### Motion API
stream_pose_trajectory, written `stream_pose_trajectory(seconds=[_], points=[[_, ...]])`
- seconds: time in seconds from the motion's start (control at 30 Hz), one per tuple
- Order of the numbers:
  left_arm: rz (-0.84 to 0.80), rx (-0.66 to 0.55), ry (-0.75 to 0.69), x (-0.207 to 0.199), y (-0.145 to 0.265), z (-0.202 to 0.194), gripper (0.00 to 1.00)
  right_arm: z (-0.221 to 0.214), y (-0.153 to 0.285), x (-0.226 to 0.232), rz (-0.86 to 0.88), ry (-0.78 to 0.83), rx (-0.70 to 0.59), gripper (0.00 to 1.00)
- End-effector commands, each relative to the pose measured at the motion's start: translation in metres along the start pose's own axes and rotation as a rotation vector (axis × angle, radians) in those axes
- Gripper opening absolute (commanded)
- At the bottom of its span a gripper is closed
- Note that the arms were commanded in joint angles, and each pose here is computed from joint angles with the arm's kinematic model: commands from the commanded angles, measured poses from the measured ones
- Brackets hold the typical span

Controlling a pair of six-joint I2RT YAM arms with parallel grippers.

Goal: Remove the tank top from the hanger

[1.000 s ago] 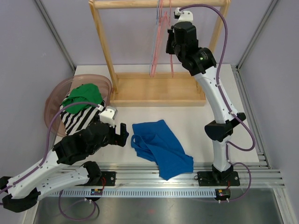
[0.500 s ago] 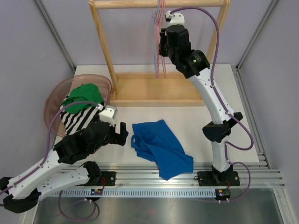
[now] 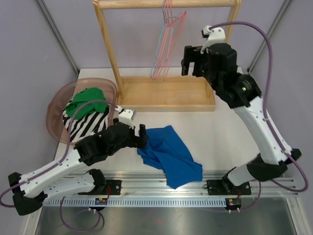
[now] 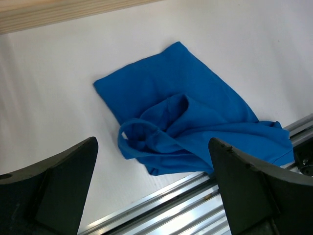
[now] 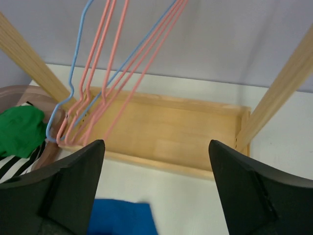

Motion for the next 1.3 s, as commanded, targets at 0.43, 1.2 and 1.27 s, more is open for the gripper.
stream_pose_trajectory(seconds=[0.43,1.2,1.27], points=[[-0.08,0.222,-0.14,-0.099,-0.11,-0.033,0.99,-0.103,0.151,-0.051,0.432,-0.157,0.05,1.0],[-0.033,0.406,-0.252,-0.119,-0.141,-0.103,0.0,-0.128,0.188,-0.059,0.571,-0.175,0.121,1.0],[0.009,0.363,-0.242,-0.113,-0.131,-0.087,0.0,-0.127,0.191,-0.06,0.572,-0.171,0.114,0.99]])
Point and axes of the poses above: each gripper's point midway between its finger pads, its own y axis back along the fingers, its own x axis along the line the jaws close on, z = x × y, the point moved 7 cm from there along y, back along the fingers, and after that the axes turned 10 degrees about -y, right-handed, at the moved point
